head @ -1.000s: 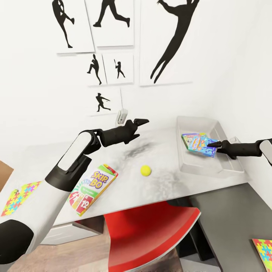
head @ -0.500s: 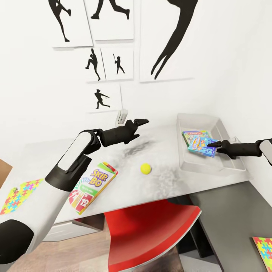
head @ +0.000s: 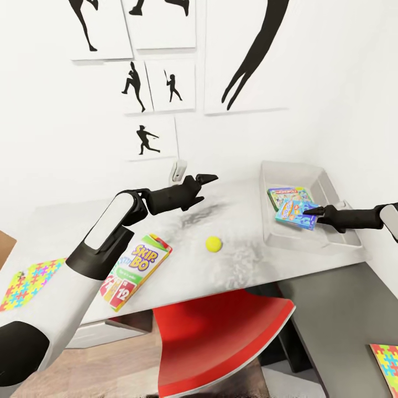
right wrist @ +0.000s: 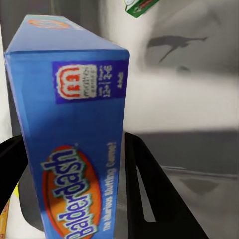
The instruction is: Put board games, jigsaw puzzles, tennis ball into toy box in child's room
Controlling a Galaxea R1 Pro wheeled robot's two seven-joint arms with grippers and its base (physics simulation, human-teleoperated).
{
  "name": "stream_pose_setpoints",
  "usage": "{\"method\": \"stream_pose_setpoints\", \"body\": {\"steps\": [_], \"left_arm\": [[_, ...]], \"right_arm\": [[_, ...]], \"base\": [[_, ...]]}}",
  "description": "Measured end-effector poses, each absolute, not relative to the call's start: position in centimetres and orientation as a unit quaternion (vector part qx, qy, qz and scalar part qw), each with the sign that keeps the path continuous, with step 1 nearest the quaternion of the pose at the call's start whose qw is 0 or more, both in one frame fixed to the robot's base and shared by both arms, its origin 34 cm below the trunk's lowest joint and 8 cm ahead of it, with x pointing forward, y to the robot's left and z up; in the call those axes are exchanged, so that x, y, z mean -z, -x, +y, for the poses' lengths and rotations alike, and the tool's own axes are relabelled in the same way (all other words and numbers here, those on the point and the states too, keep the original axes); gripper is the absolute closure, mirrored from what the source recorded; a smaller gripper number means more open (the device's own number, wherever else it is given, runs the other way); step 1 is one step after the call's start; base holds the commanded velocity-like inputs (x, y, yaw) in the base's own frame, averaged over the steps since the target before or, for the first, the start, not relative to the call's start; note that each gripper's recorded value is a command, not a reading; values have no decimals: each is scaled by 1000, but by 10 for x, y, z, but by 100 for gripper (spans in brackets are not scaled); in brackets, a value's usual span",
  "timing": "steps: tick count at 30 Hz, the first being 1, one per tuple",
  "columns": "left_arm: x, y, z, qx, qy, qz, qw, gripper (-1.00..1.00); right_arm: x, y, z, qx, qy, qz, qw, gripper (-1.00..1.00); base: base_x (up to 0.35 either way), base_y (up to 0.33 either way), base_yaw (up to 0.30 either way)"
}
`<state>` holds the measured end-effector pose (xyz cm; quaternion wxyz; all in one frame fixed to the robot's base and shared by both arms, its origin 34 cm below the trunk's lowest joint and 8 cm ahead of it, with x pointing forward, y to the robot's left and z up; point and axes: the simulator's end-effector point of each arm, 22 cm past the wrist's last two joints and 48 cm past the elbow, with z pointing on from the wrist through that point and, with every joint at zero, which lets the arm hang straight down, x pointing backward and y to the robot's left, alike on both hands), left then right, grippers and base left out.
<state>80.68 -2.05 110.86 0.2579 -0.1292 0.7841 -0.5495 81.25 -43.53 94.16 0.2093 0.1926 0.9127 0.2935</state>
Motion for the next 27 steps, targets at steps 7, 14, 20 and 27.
{"method": "stream_pose_setpoints", "body": {"steps": [7, 14, 20, 27], "left_arm": [[-1101, -808, -21, 549, 132, 785, 253, -100], [-1093, -809, -21, 548, 135, 787, 249, -100], [-1088, -810, -21, 548, 137, 788, 246, -100], [-1086, -810, -21, 548, 137, 788, 245, -100]], "right_arm": [[-934, -812, -435, -292, -194, 914, 204, 100], [-927, -812, -435, -291, -195, 915, 200, 100], [-922, -811, -435, -291, -196, 916, 197, 100], [-920, -811, -435, -291, -197, 916, 195, 100]], "base": [[0, 0, 0], [0, 0, 0], [0, 0, 0], [0, 0, 0]]}}
